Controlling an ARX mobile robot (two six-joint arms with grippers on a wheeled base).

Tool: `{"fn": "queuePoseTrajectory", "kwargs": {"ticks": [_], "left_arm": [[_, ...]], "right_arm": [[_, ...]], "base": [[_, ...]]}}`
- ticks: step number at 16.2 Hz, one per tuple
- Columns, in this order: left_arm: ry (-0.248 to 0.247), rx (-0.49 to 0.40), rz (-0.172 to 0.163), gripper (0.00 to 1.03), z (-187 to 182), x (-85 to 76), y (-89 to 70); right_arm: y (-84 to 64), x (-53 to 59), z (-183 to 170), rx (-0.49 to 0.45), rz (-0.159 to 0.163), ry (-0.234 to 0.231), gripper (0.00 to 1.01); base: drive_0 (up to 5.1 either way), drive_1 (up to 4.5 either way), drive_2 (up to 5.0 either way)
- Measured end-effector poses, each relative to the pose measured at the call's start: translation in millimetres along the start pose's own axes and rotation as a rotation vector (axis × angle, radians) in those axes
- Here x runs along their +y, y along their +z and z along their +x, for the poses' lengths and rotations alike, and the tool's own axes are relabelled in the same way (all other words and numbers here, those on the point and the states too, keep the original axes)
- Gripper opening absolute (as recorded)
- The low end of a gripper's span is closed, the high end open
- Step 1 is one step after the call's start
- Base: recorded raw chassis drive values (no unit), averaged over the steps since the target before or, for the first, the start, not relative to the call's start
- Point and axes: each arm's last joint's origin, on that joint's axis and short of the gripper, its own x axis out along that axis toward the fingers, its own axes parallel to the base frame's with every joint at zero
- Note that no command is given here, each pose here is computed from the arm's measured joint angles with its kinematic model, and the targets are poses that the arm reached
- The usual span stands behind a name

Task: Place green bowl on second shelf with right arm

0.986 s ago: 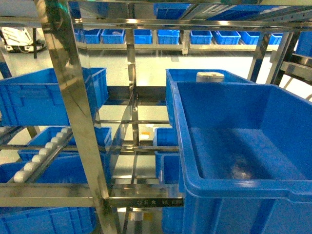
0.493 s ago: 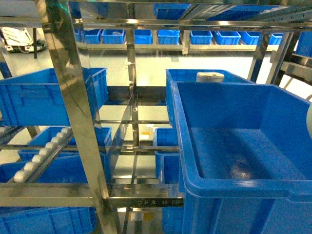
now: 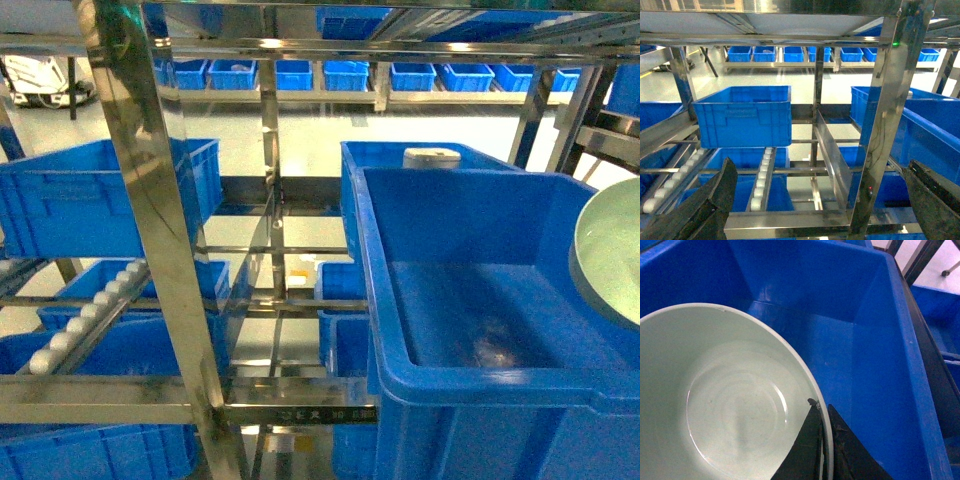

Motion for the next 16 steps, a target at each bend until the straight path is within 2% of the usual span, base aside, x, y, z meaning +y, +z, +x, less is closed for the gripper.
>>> {"fn": "queuePoseTrajectory", "kwargs": {"ticks": [4, 5, 7, 8, 9, 11, 12, 13, 14, 15, 16], "left_arm": [[0.000, 0.000, 0.000, 0.98, 0.0, 0.0, 0.0], [0.000, 0.000, 0.000, 0.98, 0.0, 0.0, 0.0], [0.000, 0.000, 0.000, 0.98, 0.0, 0.0, 0.0], [0.000, 0.000, 0.000, 0.98, 0.0, 0.0, 0.0], [0.000, -0.001, 0.000, 0.98, 0.0, 0.0, 0.1], [0.000, -0.001, 0.000, 0.98, 0.0, 0.0, 0.1], [0.000, -0.001, 0.000, 0.98, 0.0, 0.0, 0.1], [0.000, -0.001, 0.000, 0.98, 0.0, 0.0, 0.1], [0.000, -0.001, 0.000, 0.98, 0.0, 0.0, 0.1], [0.000, -0.001, 0.000, 0.98, 0.0, 0.0, 0.1], [0.000, -0.001, 0.000, 0.98, 0.0, 0.0, 0.1]], "right_arm": [[5.7, -11.7, 42.8, 0.080, 0.014, 0.001, 0.02], [15.6, -17.9, 76.0, 0.110, 0.011, 0.008, 0.02], [29.0, -23.6, 115.4, 0.157, 0.008, 0.016, 0.02], [27.7, -21.2, 132.4, 0.217, 0.009, 0.050, 0.02], [30.8, -18.3, 148.6, 0.236, 0.003, 0.074, 0.02], [51.8, -5.2, 167.7, 0.200, -0.034, 0.106, 0.02], [62.9, 5.6, 170.1, 0.186, -0.047, 0.140, 0.12], [66.8, 16.1, 171.0, 0.180, -0.057, 0.167, 0.23], [66.2, 29.2, 174.2, 0.171, -0.061, 0.196, 0.42], [61.3, 31.1, 175.0, 0.187, -0.050, 0.196, 0.53], [49.9, 32.8, 174.8, 0.213, -0.038, 0.192, 0.69]], "base": [[0.0, 0.00, 0.0], [0.0, 0.00, 0.0], [0.0, 0.00, 0.0], [0.0, 0.00, 0.0], [0.0, 0.00, 0.0], [0.0, 0.00, 0.0], [0.0, 0.00, 0.0], [0.0, 0.00, 0.0], [0.0, 0.00, 0.0], [0.0, 0.00, 0.0], [0.0, 0.00, 0.0]]}}
